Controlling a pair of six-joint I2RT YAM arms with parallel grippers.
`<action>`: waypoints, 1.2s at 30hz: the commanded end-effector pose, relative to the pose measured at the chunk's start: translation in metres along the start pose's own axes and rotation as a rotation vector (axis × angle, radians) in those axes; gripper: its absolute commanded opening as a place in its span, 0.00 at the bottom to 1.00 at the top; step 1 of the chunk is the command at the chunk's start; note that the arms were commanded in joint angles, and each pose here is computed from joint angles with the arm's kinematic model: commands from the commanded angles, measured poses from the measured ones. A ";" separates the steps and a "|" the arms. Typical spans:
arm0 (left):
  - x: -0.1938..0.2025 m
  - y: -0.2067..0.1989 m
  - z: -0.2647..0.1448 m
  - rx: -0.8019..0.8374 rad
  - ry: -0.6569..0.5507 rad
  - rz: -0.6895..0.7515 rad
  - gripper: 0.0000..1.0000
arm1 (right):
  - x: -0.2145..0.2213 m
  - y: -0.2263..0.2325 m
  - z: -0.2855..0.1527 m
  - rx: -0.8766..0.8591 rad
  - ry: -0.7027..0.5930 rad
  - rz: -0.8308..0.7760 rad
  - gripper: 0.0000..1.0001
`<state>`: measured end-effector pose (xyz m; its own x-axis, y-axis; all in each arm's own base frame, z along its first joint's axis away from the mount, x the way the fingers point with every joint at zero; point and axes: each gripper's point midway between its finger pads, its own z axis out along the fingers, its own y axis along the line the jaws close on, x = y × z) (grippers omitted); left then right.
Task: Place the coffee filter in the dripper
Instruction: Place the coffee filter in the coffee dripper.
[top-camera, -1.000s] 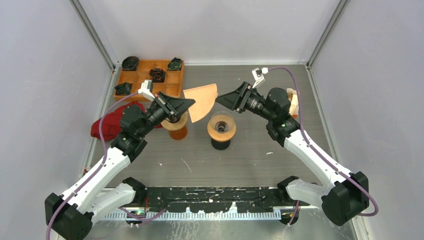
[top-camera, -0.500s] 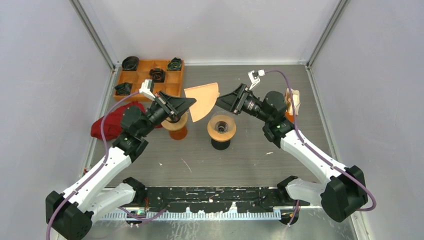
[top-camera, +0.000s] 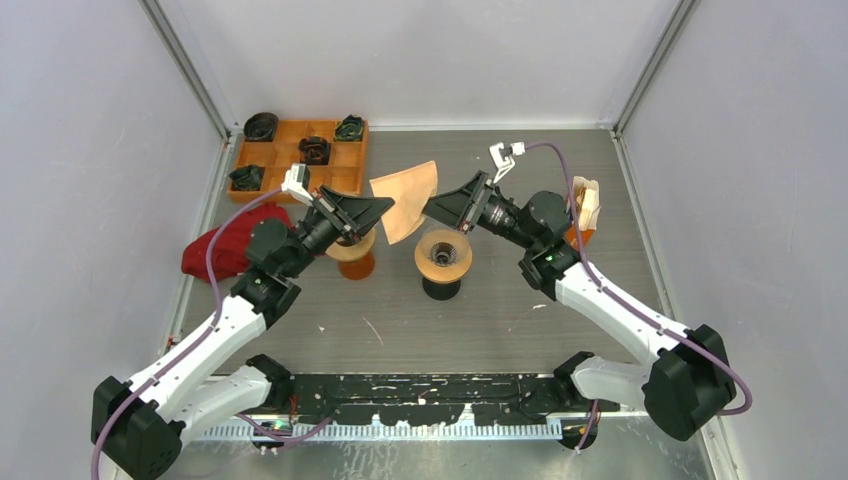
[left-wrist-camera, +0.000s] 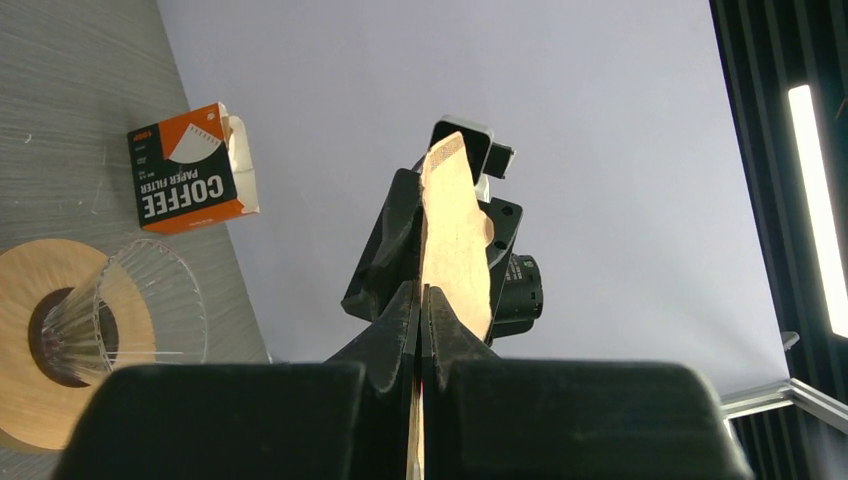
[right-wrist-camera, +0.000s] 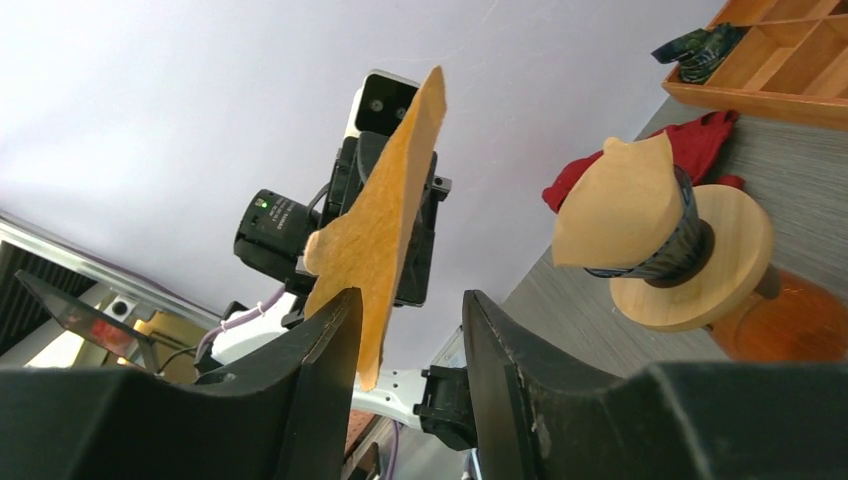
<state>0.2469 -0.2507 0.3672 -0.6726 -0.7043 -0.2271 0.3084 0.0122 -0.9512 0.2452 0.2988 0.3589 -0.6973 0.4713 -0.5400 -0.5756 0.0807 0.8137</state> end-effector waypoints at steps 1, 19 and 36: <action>-0.005 -0.023 0.000 0.094 -0.038 0.015 0.00 | -0.005 0.019 0.006 -0.076 -0.034 -0.030 0.46; 0.003 -0.017 -0.002 0.089 -0.031 0.030 0.10 | -0.003 0.013 0.007 -0.031 -0.042 -0.059 0.11; -0.007 0.014 -0.029 -0.157 -0.076 0.244 0.68 | -0.026 -0.005 -0.018 0.307 -0.043 -0.265 0.01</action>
<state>0.2369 -0.2355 0.3447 -0.5974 -0.7288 -0.3346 0.3169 0.1688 -0.9333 0.2548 0.2881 0.3450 -0.6069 0.4470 -0.6572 -0.5681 0.3343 0.7520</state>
